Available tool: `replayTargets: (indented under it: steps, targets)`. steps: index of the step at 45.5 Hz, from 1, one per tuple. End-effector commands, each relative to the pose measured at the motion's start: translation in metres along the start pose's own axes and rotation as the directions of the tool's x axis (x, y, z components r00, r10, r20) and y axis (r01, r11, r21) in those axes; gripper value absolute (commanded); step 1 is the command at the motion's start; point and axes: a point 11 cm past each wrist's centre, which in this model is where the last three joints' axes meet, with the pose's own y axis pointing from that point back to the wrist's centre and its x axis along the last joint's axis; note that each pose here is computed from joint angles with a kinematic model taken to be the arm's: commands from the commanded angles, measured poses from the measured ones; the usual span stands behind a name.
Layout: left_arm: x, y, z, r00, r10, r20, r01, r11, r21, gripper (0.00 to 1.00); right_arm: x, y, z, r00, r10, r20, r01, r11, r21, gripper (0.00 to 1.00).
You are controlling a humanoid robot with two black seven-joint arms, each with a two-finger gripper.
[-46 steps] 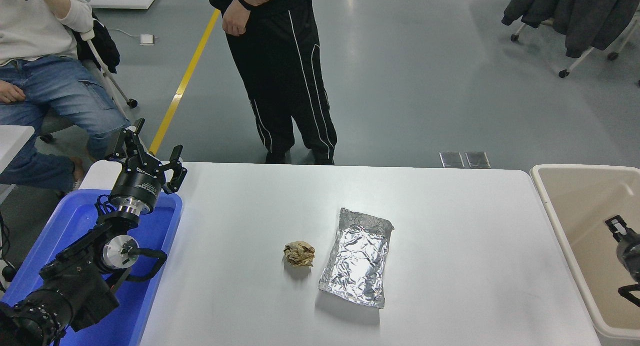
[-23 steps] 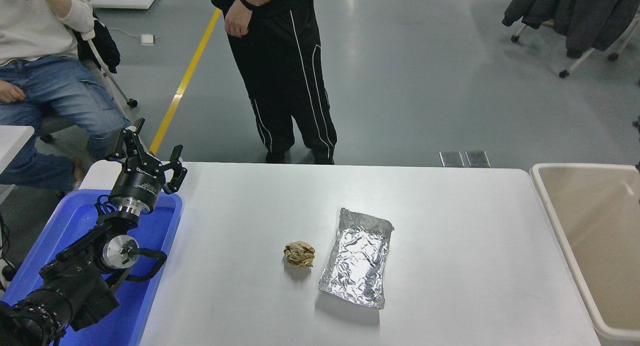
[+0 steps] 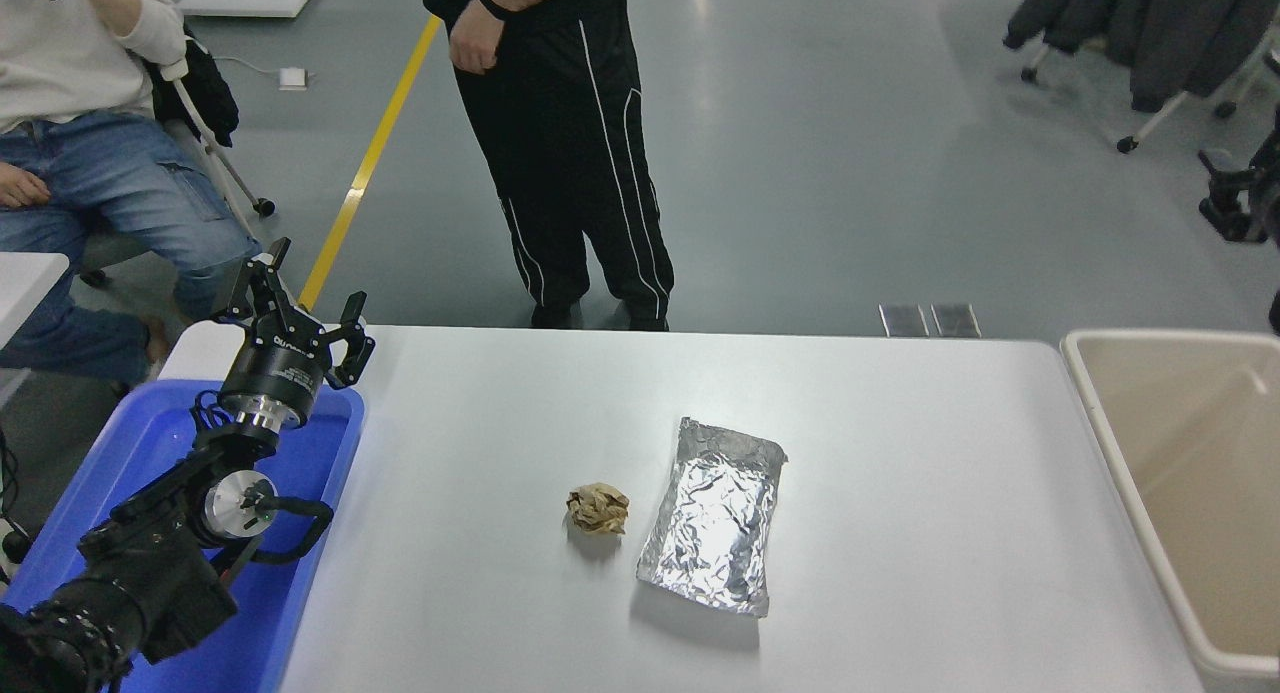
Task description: Dispose of the paper cup in the dustbin
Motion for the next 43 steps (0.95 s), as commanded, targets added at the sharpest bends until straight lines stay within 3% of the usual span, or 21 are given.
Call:
replayTargets:
  steps: [1, 18, 43]
  targets:
    - [0.0, 0.0, 0.0, 1.0, 0.0, 0.001, 0.0, 1.0, 0.0, 1.0, -0.027, 0.029, 0.044, 0.979, -0.033, 0.199, 0.029, 0.999, 0.024, 0.99]
    - [0.0, 0.0, 0.0, 1.0, -0.001, -0.001, 0.001, 1.0, 0.0, 1.0, -0.048, 0.066, 0.126, 0.951, 0.005, 0.309, 0.026, 0.995, -0.097, 0.99]
    - [0.0, 0.0, 0.0, 1.0, -0.001, -0.001, 0.001, 1.0, 0.0, 1.0, -0.051, 0.076, 0.149, 0.955, 0.011, 0.297, 0.036, 0.988, -0.153, 0.99]
